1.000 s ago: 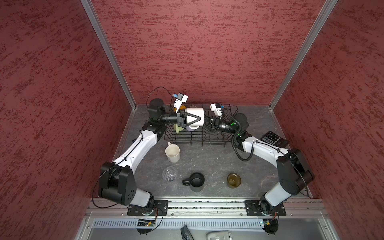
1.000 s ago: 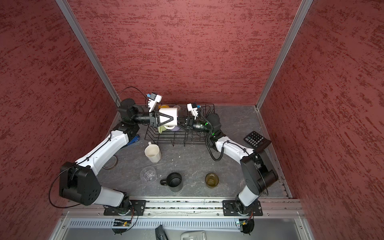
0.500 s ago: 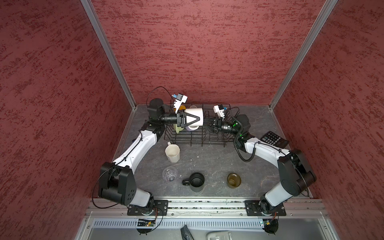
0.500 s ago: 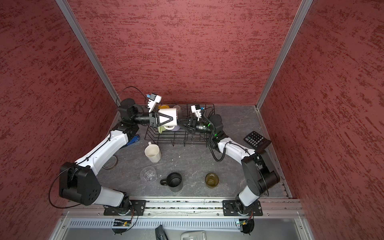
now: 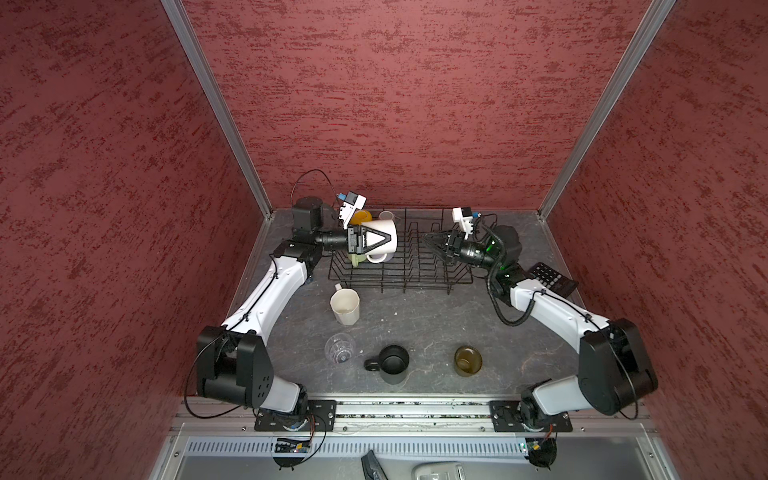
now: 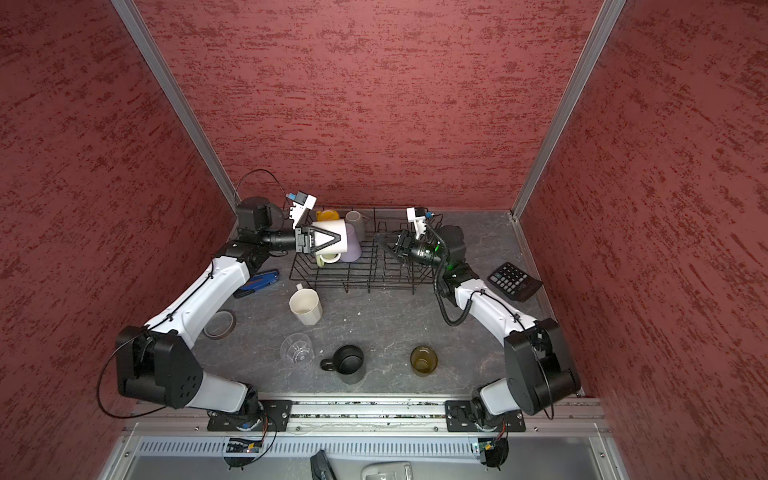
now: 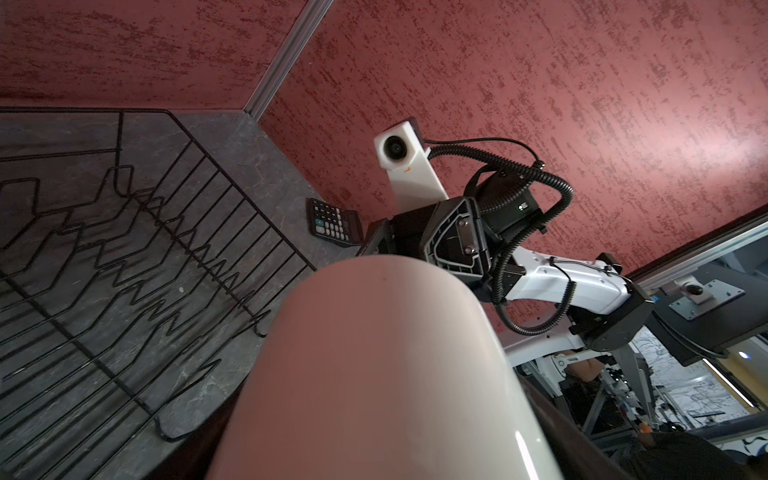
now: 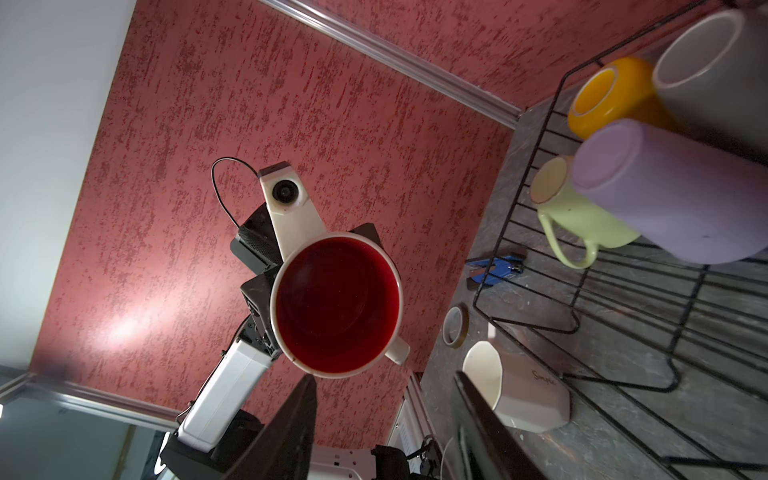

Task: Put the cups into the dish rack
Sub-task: 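Carry the pink mug with the left gripper down beside the pale green mug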

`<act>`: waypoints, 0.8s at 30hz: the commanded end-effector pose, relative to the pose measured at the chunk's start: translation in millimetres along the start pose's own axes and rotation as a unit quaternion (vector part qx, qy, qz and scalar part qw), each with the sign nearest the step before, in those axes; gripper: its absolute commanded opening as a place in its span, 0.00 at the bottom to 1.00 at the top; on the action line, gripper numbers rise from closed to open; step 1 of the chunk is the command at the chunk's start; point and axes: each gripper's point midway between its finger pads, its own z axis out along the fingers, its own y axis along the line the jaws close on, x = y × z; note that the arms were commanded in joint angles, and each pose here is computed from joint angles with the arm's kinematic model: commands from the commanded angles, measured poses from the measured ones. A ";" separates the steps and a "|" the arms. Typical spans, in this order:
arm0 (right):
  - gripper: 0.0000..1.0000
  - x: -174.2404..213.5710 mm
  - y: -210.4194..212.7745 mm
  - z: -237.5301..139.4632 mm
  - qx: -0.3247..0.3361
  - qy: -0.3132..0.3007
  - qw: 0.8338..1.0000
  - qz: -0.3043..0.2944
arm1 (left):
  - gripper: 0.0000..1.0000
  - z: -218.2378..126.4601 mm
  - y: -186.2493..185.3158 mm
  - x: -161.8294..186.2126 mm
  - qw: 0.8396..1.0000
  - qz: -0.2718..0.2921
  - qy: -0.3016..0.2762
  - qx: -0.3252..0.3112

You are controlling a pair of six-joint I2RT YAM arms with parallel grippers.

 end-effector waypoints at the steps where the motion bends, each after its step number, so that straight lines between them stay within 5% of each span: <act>1: 0.55 -9.9 -9.2 -16.8 0.052 -0.029 0.998 -0.026 | 0.00 -3.6 9.7 -0.1 0.999 0.015 0.013 -0.030; 24: 0.86 -30.9 -18.9 -83.2 0.199 -0.106 0.967 -0.117 | 0.00 -7.7 90.6 27.3 0.967 -0.019 0.126 -0.221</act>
